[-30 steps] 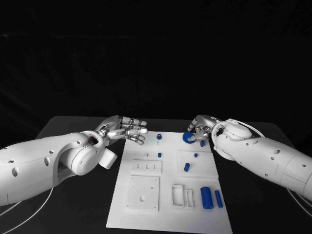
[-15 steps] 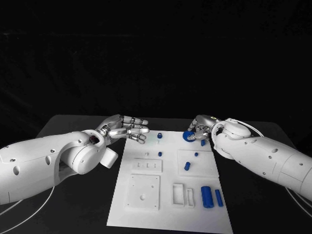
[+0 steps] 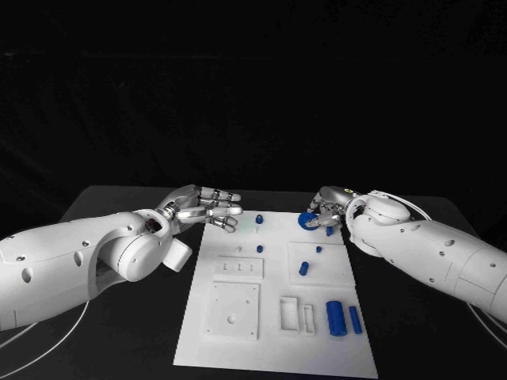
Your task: Assemble the parts on the task board
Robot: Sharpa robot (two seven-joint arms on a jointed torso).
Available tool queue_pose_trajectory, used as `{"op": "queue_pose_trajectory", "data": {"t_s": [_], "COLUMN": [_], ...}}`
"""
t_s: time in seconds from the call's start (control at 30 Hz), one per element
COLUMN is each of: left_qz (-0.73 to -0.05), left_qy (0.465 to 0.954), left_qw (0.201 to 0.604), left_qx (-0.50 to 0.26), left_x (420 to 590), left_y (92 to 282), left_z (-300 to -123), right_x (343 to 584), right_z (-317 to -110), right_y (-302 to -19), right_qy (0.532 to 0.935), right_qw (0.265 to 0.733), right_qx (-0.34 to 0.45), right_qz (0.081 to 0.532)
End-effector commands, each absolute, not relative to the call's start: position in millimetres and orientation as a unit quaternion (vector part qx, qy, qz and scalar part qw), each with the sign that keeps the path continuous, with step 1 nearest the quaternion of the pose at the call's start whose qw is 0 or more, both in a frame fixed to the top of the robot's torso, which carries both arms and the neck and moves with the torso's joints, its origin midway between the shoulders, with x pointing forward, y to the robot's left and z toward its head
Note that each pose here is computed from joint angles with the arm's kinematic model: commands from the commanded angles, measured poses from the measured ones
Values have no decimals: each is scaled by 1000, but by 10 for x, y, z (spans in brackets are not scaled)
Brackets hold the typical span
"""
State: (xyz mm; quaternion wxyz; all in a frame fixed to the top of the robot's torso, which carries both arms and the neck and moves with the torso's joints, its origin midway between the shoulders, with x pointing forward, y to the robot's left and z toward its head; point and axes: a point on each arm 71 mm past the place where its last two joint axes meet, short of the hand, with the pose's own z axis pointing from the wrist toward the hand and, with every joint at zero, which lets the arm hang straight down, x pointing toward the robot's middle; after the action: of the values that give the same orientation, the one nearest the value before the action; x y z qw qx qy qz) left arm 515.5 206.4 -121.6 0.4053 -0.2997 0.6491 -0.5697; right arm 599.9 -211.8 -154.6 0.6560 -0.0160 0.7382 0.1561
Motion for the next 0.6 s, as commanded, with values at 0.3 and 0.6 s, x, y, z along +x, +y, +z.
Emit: {"op": "queue_pose_trajectory", "data": {"t_s": [0.3, 0.6], "left_qz": [-574, -574], "left_qy": [650, 650], "left_qw": [400, 401], "left_qx": [-294, -295], "left_x": [5151, 5156], "left_y": [2044, 2052], "left_z": [-1203, -1205], "right_x": [5974, 5972], "right_z": [-1596, -1595], "right_y": [-2104, -2120], "right_qy": [756, 757], "right_qw": [637, 638], "right_qx": [-29, -31], "right_qz": [145, 142]}}
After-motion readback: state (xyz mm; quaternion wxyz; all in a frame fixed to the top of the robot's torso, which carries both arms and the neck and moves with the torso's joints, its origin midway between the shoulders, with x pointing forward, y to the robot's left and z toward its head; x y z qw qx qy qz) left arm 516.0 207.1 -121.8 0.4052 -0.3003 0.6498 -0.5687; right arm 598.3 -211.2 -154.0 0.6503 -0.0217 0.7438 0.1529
